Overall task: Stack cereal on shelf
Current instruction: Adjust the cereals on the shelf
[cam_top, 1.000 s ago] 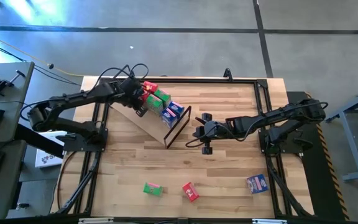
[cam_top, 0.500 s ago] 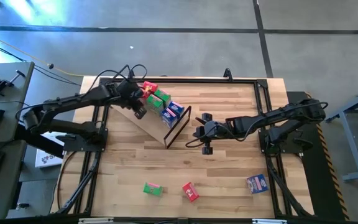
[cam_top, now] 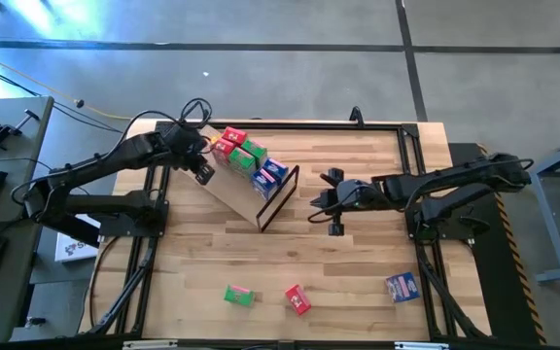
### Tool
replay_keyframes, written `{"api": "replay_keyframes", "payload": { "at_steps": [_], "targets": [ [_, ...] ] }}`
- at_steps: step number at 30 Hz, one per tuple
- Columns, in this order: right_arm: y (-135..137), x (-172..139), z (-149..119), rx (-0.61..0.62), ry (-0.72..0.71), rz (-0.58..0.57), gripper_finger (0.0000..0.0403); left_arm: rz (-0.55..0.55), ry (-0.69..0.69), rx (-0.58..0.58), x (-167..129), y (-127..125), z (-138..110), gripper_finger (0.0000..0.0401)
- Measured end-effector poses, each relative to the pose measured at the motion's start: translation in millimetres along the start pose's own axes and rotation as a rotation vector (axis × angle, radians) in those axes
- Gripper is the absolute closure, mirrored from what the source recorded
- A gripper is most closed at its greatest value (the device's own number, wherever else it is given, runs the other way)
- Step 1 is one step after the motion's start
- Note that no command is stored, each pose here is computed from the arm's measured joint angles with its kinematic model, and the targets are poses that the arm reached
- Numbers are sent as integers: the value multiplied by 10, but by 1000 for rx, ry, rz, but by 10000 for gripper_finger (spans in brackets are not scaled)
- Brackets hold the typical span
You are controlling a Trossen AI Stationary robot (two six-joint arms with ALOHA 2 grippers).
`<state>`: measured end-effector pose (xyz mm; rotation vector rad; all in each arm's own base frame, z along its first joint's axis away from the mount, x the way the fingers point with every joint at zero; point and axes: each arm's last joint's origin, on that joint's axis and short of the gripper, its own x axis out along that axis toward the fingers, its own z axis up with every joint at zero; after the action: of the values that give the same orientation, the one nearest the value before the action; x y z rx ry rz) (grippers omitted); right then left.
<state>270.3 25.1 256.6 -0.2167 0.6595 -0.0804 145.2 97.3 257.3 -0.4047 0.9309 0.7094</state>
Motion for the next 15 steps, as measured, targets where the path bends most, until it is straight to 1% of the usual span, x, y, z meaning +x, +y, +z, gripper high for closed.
{"api": "replay_keyframes", "payload": {
  "at_steps": [2,5,8,15],
  "targets": [
    [-3,-11,1,-5,-1,-1,403,70,12,-29,39,45,8,401],
    [-5,-12,-1,-6,0,-7,403,115,-3,-66,105,92,63,401],
    [-5,-12,-6,7,6,-7,403,132,-19,-84,167,122,116,401],
    [-4,-12,-11,14,11,-7,403,123,-35,-58,271,117,190,401]
  ]
}}
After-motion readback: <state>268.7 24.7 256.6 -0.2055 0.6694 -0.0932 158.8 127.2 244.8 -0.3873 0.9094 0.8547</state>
